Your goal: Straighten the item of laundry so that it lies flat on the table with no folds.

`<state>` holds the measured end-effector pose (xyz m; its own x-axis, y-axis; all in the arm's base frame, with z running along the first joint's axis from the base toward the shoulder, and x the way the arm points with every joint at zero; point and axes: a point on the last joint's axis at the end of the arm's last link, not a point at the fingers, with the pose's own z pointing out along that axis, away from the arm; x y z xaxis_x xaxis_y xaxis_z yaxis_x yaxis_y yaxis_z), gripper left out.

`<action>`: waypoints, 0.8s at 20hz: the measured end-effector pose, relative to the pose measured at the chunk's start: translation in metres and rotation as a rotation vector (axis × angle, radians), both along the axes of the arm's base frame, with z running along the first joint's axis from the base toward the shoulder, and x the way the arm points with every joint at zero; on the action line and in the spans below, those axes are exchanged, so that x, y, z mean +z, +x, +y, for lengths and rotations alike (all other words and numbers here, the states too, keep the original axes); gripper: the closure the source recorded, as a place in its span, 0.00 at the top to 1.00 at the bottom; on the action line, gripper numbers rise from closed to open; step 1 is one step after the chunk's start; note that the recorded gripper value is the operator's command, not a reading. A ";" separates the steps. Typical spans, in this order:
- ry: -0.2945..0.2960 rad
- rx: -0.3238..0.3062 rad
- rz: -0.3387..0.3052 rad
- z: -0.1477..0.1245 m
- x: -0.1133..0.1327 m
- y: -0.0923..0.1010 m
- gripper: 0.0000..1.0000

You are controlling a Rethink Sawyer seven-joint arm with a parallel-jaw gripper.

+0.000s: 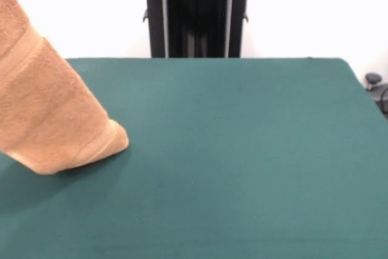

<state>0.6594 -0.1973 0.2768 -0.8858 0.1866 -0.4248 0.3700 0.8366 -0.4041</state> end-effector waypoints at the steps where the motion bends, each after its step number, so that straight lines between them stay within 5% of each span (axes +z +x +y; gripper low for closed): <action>1: -0.001 -0.003 -0.001 -0.002 0.001 -0.001 0.00; 10: -0.027 0.024 0.018 0.010 0.001 -0.001 0.00; 13: -0.003 -0.013 0.067 0.022 -0.002 -0.006 0.00; 16: 0.058 -0.114 0.184 0.040 -0.005 -0.022 0.00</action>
<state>0.6371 -0.1572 0.2717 -0.9193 0.3094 -0.2432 0.3877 0.8174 -0.4260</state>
